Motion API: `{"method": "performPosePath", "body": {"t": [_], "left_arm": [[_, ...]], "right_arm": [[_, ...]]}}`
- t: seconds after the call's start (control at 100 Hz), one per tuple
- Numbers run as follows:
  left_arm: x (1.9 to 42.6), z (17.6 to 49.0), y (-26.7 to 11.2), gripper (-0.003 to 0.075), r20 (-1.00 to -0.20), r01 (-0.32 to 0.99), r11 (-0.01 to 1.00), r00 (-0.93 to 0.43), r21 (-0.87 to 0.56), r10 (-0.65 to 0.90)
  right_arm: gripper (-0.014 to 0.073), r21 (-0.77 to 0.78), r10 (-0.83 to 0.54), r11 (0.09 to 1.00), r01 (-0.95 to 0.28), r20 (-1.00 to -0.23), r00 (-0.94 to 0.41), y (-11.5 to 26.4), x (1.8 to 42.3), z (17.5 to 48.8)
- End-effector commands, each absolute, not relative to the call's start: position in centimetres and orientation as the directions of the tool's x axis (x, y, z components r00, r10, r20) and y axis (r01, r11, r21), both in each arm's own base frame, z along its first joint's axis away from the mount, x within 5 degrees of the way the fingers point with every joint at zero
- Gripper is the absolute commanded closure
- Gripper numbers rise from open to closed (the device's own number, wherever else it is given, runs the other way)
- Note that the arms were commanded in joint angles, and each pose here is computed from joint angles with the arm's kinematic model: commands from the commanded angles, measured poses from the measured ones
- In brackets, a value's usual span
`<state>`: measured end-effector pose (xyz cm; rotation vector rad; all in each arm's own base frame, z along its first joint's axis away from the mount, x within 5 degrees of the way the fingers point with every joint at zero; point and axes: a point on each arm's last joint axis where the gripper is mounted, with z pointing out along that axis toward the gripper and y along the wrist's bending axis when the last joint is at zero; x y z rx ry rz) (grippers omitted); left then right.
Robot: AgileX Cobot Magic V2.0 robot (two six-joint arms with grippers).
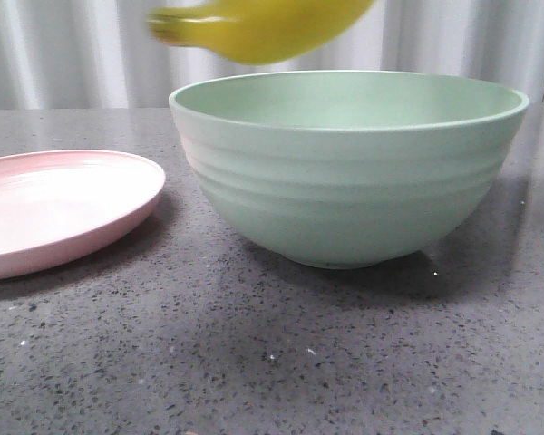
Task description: Transfer banana from pink plate to green bowl
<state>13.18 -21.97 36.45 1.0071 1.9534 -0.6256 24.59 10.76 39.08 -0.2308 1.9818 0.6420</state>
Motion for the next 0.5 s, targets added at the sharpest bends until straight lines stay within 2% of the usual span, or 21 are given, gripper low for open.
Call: {"method": "performPosePath", "body": {"t": [0.0,0.29,0.49], "left_arm": [[12.9,39.1,-21.8,0.0403,-0.908,0.837,0.543,-0.272,-0.060,0.319],[12.9,39.2,-21.8,0.0403,-0.910,0.838,0.543,-0.270,-0.060,0.315],[12.9,39.2,-21.8,0.0403,-0.910,0.838,0.543,-0.270,-0.060,0.315]], "right_arm": [[0.0666,0.204,0.078,0.895,-0.397,-0.948,-0.310,9.1,24.7,41.4],[0.0666,0.176,-0.007,0.898,-0.403,-0.911,-0.413,10.8,27.4,37.6],[0.0652,0.179,-0.032,0.888,-0.424,-0.895,-0.445,11.9,28.0,36.5]]}}
